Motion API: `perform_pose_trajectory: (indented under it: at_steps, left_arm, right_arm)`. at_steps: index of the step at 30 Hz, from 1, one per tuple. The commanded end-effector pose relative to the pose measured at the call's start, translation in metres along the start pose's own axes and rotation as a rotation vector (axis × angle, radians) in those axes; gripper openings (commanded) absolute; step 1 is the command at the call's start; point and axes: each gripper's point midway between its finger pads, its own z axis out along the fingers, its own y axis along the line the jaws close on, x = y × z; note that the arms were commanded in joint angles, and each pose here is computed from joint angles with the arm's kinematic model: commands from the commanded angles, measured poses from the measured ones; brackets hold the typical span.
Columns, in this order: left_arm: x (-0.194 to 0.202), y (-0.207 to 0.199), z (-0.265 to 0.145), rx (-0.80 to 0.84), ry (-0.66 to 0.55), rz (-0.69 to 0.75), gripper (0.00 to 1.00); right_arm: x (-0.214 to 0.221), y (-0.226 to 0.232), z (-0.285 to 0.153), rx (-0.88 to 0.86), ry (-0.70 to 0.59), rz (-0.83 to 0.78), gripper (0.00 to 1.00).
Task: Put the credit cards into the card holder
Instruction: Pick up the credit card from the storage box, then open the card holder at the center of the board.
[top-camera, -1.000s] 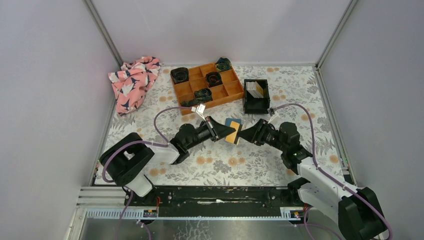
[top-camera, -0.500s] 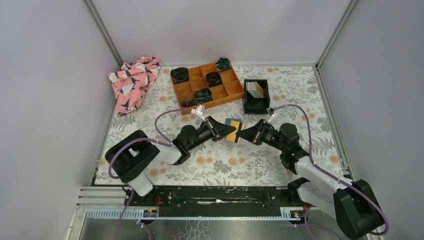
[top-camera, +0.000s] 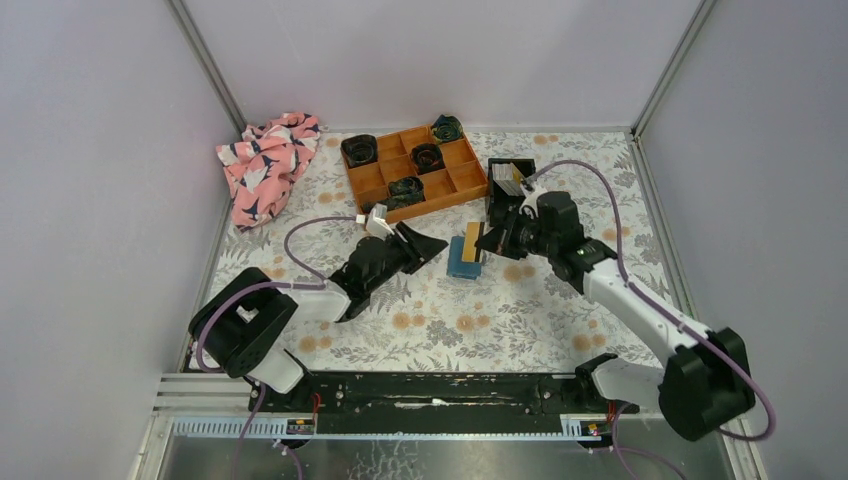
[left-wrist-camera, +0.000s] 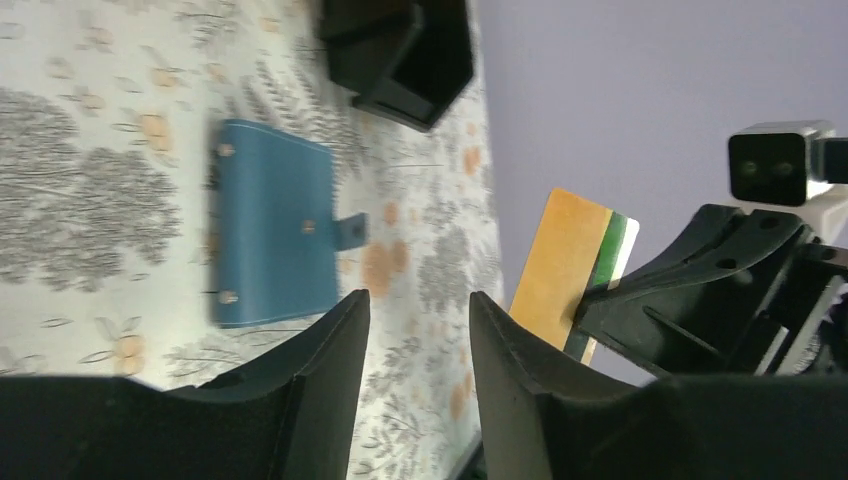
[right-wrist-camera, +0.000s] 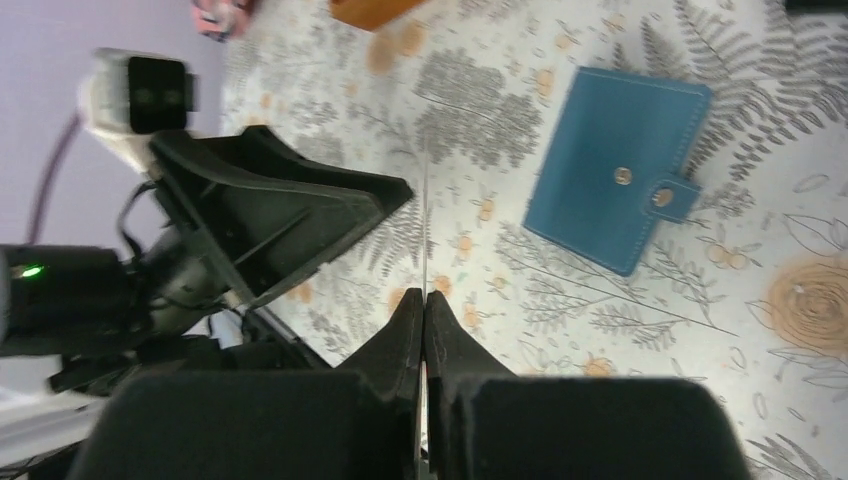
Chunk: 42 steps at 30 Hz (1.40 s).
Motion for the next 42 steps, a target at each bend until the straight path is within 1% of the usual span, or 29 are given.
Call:
perform_pose_trajectory:
  at_steps: [1,4,9,15,19,25,30,42]
  left_arm:
    - [-0.010,0.030,0.003,-0.166,-0.022,0.130,0.47]
    - [-0.013,0.041,0.006,-0.236,-0.016,0.186,0.44]
    - [-0.018,0.054,0.012,-0.326,-0.006,0.267,0.39]
    - [-0.019,0.066,0.020,-0.404,0.033,0.339,0.37]
    - [-0.018,0.074,0.026,-0.439,0.060,0.371,0.36]
    - [-0.015,0.084,0.032,-0.475,0.091,0.404,0.35]
    - [-0.013,0.090,0.036,-0.495,0.112,0.426,0.35]
    - [-0.006,0.099,0.045,-0.505,0.151,0.431,0.34]
  right_arm:
    - [0.012,-0.034,0.013,0.179,0.120,-0.022,0.00]
    - [0.015,-0.043,0.027,0.224,0.166,-0.016,0.00]
    - [0.010,-0.051,0.045,0.290,0.201,-0.015,0.00]
    - [0.009,-0.070,0.058,0.391,0.255,-0.015,0.00]
    - [0.010,-0.077,0.064,0.429,0.287,-0.012,0.00]
    - [0.004,-0.083,0.059,0.476,0.285,-0.023,0.00]
    - [0.004,-0.098,0.051,0.512,0.295,-0.006,0.00]
    - [0.005,-0.121,0.035,0.529,0.302,0.031,0.00]
